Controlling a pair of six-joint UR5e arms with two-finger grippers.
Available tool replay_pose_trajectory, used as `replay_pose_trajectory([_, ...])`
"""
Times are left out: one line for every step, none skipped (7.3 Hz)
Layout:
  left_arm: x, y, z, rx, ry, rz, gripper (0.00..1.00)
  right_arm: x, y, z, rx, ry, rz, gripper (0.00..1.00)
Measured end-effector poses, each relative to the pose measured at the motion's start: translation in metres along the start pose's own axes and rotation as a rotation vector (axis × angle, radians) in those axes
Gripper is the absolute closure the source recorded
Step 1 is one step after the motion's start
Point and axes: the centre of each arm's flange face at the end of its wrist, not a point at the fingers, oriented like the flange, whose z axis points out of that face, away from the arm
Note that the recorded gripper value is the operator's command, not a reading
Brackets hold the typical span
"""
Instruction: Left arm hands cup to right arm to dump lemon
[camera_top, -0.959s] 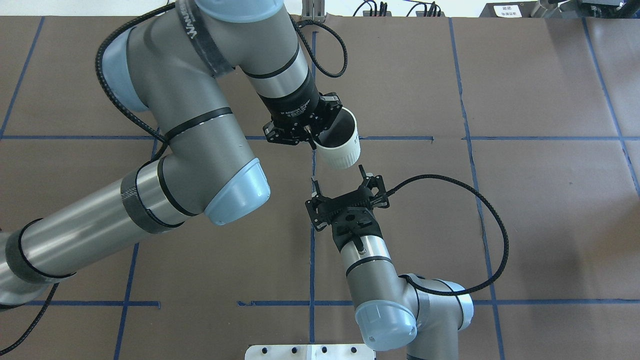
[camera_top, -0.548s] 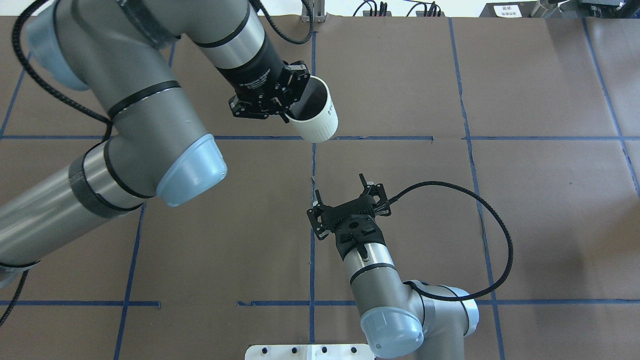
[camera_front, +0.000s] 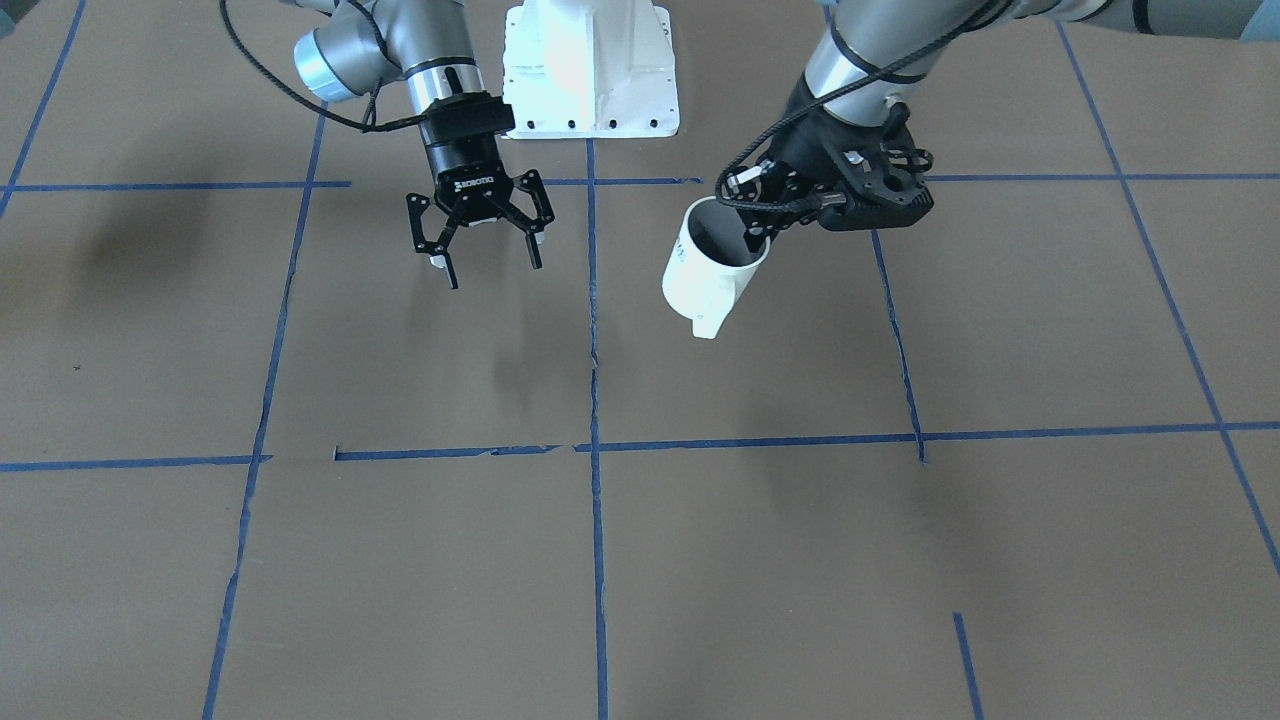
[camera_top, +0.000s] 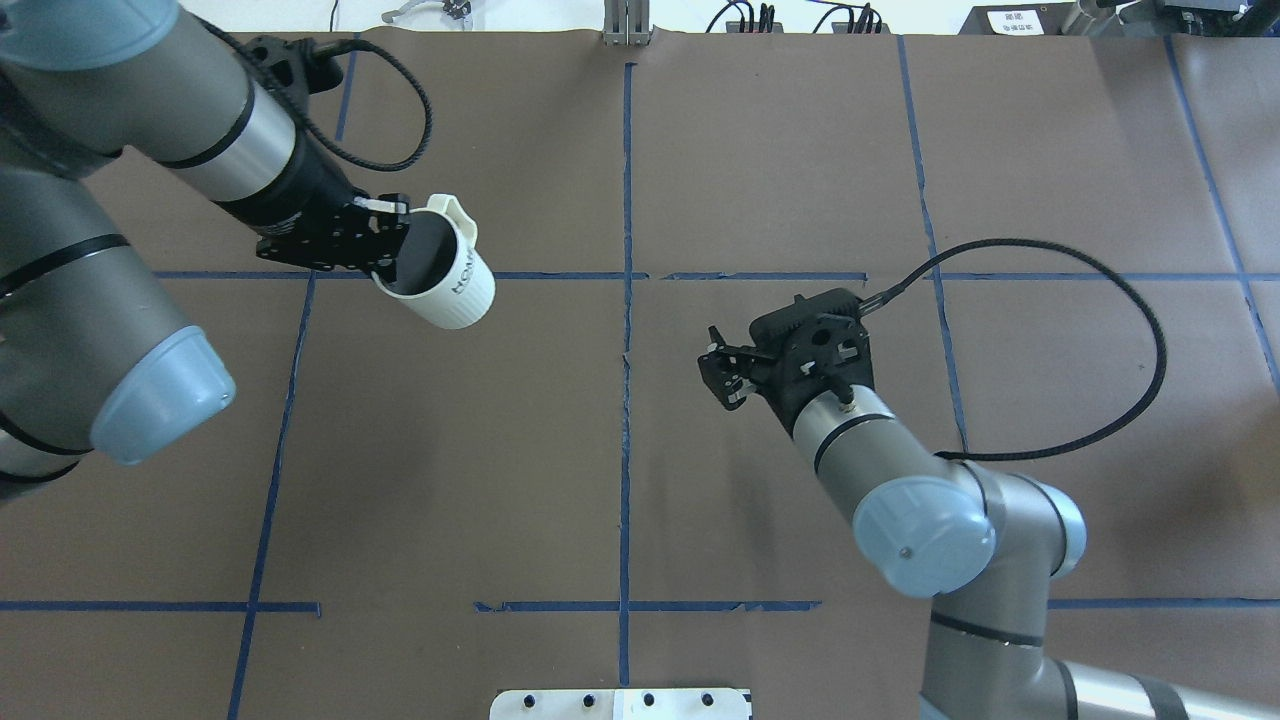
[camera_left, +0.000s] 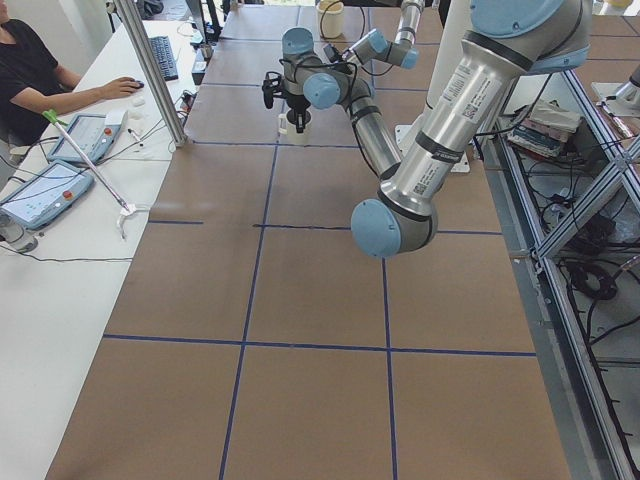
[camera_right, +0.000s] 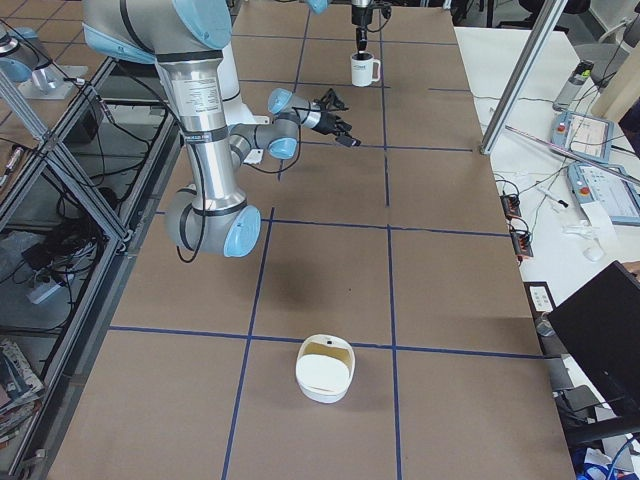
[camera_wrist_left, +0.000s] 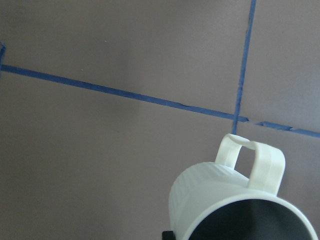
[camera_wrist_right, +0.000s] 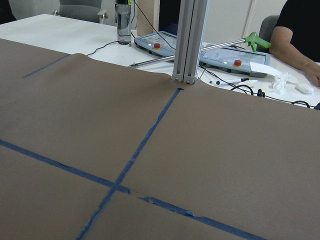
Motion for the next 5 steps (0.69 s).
replay_pose_trajectory([-0.06, -0.003, 0.009, 0.007, -0.036, 0.076, 1.0, 0.041, -0.02, 0.008, -0.068, -0.009, 0.015, 0.0])
replay_pose_trajectory([-0.121, -0.003, 0.015, 0.015, -0.065, 0.142, 1.0, 0.084, -0.042, 0.014, -0.14, -0.003, 0.028, 0.0])
replay_pose_trajectory([-0.179, 0.001, 0.02, 0.013, -0.099, 0.2, 0.98, 0.127, -0.065, 0.016, -0.212, 0.0, 0.037, 0.0])
replay_pose_trajectory([-0.228, 0.008, 0.026, 0.0, -0.131, 0.235, 0.98, 0.171, -0.084, 0.011, -0.273, -0.005, 0.046, 0.0])
replay_pose_trajectory([-0.266, 0.013, 0.039, -0.018, -0.154, 0.24, 0.98, 0.218, -0.094, 0.002, -0.334, -0.017, 0.066, 0.0])
